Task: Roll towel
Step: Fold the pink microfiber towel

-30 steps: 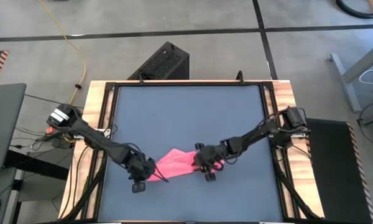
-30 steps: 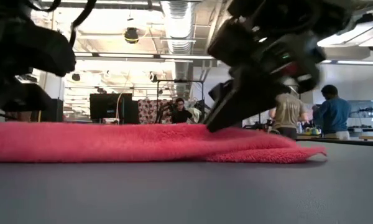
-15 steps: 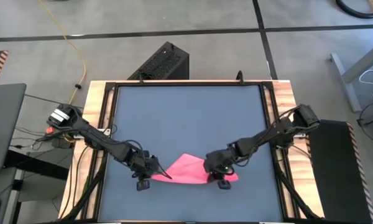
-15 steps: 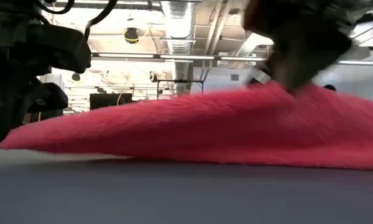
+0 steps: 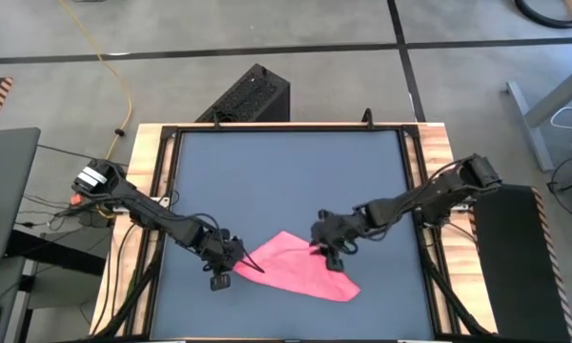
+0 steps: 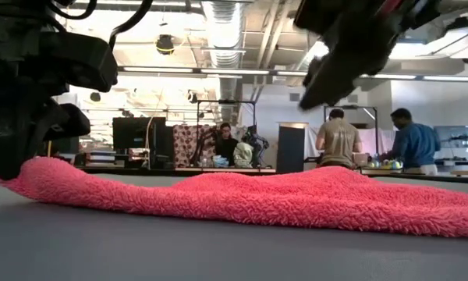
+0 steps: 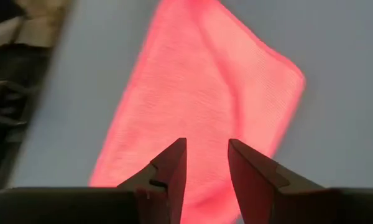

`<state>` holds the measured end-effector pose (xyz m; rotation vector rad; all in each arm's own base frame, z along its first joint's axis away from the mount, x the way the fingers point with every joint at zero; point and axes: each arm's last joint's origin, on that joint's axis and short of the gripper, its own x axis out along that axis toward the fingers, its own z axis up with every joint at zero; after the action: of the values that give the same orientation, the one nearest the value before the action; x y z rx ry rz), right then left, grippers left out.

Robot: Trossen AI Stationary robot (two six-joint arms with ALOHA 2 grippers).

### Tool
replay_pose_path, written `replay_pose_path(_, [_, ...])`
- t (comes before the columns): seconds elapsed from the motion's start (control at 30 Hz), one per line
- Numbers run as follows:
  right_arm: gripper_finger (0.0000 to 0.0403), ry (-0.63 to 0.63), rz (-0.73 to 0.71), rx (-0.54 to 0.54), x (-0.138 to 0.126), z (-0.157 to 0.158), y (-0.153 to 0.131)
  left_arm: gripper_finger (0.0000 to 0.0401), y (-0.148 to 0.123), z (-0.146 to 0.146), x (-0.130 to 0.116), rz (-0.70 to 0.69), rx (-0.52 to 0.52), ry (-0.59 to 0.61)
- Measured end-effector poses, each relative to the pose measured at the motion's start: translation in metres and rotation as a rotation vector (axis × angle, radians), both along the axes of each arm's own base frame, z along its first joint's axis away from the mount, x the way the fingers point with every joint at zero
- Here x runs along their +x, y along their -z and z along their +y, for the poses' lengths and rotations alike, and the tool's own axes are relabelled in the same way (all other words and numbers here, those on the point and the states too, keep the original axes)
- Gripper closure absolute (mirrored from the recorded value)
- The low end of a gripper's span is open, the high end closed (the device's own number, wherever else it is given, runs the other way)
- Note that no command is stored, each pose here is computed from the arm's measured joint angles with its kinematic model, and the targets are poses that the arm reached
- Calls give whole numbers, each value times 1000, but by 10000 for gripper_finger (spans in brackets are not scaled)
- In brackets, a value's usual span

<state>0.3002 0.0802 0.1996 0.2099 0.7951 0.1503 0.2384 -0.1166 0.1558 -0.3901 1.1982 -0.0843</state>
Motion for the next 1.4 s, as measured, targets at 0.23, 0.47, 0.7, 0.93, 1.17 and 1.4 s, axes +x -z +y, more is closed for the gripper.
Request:
replay_pose_path(0.23, [255, 132, 177, 141, 14, -13, 40, 401, 0, 1, 0, -13, 24, -7])
replay_pose_path(0.47, [255, 194, 237, 239, 16, -4, 51, 401, 0, 1, 0, -15, 29, 13])
replay_pose_path(0.7, [298, 153, 213, 234, 14, 9, 49, 401, 0, 1, 1, -29, 53, 26])
replay_pose_path(0.93, [385, 65, 73, 222, 17, 15, 33, 401, -3, 0, 3, -76, 52, 55])
replay_pose_path(1.17, [389, 11, -65, 78, -11, -8, -27, 401, -41, 9, -5, -233, 9, 63])
replay_pose_path(1.4, [389, 110, -282, -182, -39, -68, -81, 401, -121, 55, -22, -545, 181, -67])
